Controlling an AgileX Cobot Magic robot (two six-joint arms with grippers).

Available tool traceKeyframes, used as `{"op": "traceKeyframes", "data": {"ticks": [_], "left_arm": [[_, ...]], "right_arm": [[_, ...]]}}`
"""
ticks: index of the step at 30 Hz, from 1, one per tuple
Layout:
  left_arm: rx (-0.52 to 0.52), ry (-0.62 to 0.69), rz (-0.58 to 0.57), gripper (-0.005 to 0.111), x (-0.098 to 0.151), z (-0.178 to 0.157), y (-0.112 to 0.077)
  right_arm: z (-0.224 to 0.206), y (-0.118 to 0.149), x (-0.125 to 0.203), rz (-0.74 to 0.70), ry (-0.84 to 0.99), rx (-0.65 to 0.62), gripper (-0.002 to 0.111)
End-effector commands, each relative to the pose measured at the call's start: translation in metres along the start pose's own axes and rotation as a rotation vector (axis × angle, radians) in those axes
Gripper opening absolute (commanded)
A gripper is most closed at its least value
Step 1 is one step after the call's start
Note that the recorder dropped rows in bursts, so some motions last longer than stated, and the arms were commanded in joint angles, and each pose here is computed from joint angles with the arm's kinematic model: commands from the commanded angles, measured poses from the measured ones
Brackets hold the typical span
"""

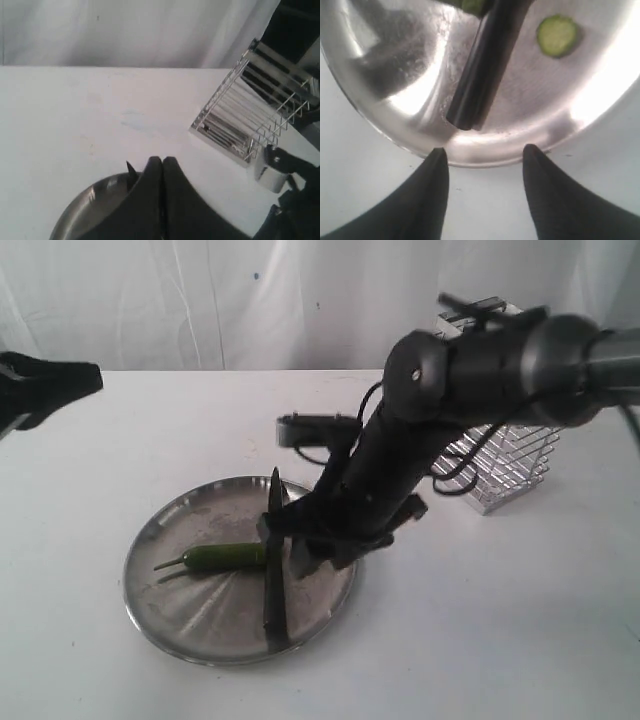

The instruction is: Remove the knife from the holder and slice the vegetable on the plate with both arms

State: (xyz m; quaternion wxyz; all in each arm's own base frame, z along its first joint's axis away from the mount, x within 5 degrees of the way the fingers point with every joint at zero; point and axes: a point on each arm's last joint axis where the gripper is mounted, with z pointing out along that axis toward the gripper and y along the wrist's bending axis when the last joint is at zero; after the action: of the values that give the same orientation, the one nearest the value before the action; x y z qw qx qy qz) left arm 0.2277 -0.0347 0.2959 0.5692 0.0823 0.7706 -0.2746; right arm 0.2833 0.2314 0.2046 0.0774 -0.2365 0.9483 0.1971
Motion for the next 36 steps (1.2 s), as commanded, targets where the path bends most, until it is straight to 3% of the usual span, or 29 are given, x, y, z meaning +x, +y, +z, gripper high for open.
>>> {"op": "traceKeyframes", "data": {"ticks": [1,3,5,9,12,14,16,18,21,25,28,36], "left_arm": [[-0.167,-0.155,0.003,0.000,-0.026,-0.034,-0.011],[-0.323,-0.225,-0.028,0.000,-0.028,-0.056,-0.009],[-0.406,-0.271,0.013,0.000,-0.024,-0.077,-0.013],[-0.479,-0.337,0.181,0.000,0.001,-0.114,-0.028],[-0.518,-0.380,0.175,0.000,0.029,-0.132,-0.030],[-0.514,-0.399,0.178,0.000,0.046,-0.139,-0.031],[-0.442,-0.470,0.149,0.000,0.055,-0.148,-0.041],[-0.366,-0.526,0.202,0.000,0.058,-0.155,-0.053],[-0.301,-0.592,0.271,0.000,0.062,-0.165,-0.065],[-0.228,-0.578,0.290,0.000,0.073,-0.161,-0.068],[-0.214,-0.564,0.291,0.000,0.077,-0.158,-0.067],[-0.218,-0.561,0.289,0.000,0.078,-0.158,-0.066]], "right_arm": [[-0.079,-0.006,0.007,-0.057,-0.210,0.232,0.031],[-0.106,-0.012,0.020,-0.050,-0.310,0.350,0.015],[-0.135,-0.020,0.038,-0.035,-0.449,0.461,0.000],[-0.170,-0.038,0.090,-0.020,-0.673,0.599,0.000],[-0.182,-0.055,0.137,-0.013,-0.823,0.695,0.000],[-0.192,-0.059,0.167,0.040,-0.980,0.714,0.000],[-0.212,-0.055,0.196,0.090,-1.186,0.688,0.000],[-0.229,-0.048,0.224,0.104,-1.343,0.631,0.000],[-0.245,-0.039,0.265,0.011,-1.531,0.599,0.000],[-0.240,-0.040,0.302,-0.131,-1.614,0.704,0.000],[-0.226,-0.044,0.306,-0.082,-1.607,0.626,0.000],[-0.201,-0.037,0.301,0.272,-1.505,0.068,0.000]]}}
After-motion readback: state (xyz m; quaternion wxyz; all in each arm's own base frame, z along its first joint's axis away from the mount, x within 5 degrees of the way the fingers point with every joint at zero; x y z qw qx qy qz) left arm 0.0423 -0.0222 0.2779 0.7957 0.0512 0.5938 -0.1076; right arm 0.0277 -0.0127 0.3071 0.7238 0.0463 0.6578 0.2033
